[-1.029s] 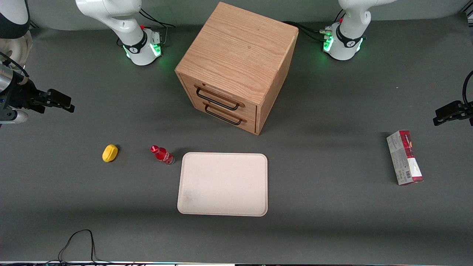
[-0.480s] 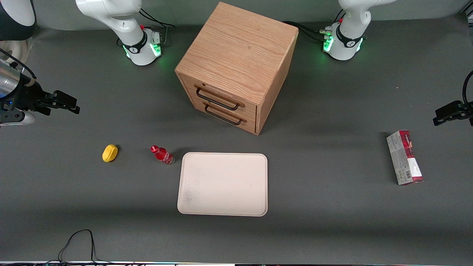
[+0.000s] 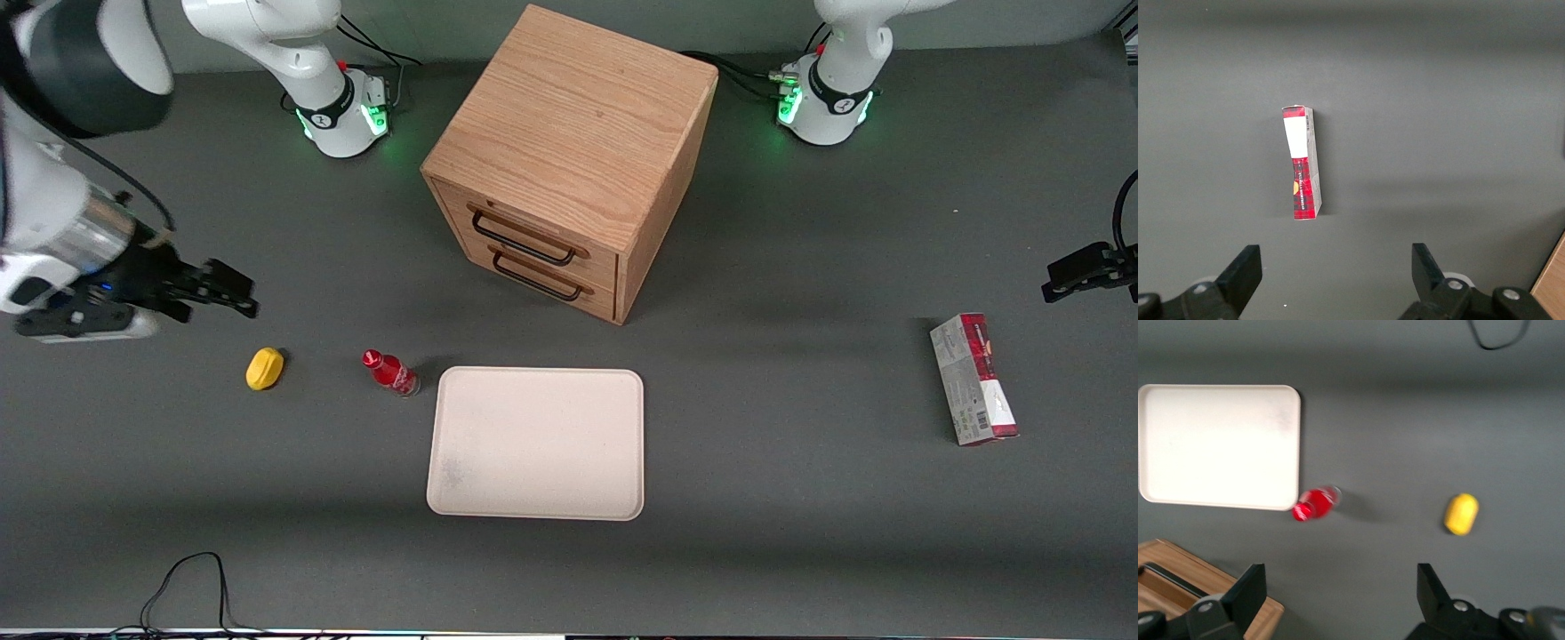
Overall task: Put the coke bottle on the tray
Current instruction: 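Lower the open right gripper over the red Coke bottle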
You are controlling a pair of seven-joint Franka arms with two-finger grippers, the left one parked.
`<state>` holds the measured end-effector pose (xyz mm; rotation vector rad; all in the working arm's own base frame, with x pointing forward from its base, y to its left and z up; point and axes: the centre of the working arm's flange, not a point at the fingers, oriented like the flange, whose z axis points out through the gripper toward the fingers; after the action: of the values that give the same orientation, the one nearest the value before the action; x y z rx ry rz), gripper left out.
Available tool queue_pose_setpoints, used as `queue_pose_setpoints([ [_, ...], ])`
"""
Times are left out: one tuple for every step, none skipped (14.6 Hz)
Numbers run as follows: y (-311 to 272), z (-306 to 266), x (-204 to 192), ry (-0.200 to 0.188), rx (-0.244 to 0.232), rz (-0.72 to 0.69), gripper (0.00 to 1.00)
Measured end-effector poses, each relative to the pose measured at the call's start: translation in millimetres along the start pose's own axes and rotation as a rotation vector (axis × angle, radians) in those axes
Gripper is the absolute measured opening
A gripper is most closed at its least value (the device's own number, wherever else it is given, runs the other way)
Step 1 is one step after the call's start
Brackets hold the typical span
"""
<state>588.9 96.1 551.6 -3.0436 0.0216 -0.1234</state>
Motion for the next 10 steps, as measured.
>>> queue_pose_setpoints([
  [-15, 14, 4, 0.003, 0.008, -0.007, 1.0],
  [-28, 29, 8, 0.0, 0.016, -0.02, 1.0],
  [-37, 45, 11, -0.011, 0.018, -0.035, 1.0],
  [-44, 61, 14, -0.022, 0.015, -0.049, 1.0],
  [-48, 77, 18, -0.03, 0.013, -0.059, 1.0],
  [-52, 92, 21, -0.035, 0.015, -0.066, 1.0],
  [-55, 105, 23, -0.043, 0.014, -0.074, 1.0],
  [-58, 118, 24, -0.056, 0.011, -0.083, 1.0],
  [-62, 130, 24, -0.069, 0.008, -0.093, 1.0],
  [-65, 142, 24, -0.078, 0.005, -0.097, 1.0],
])
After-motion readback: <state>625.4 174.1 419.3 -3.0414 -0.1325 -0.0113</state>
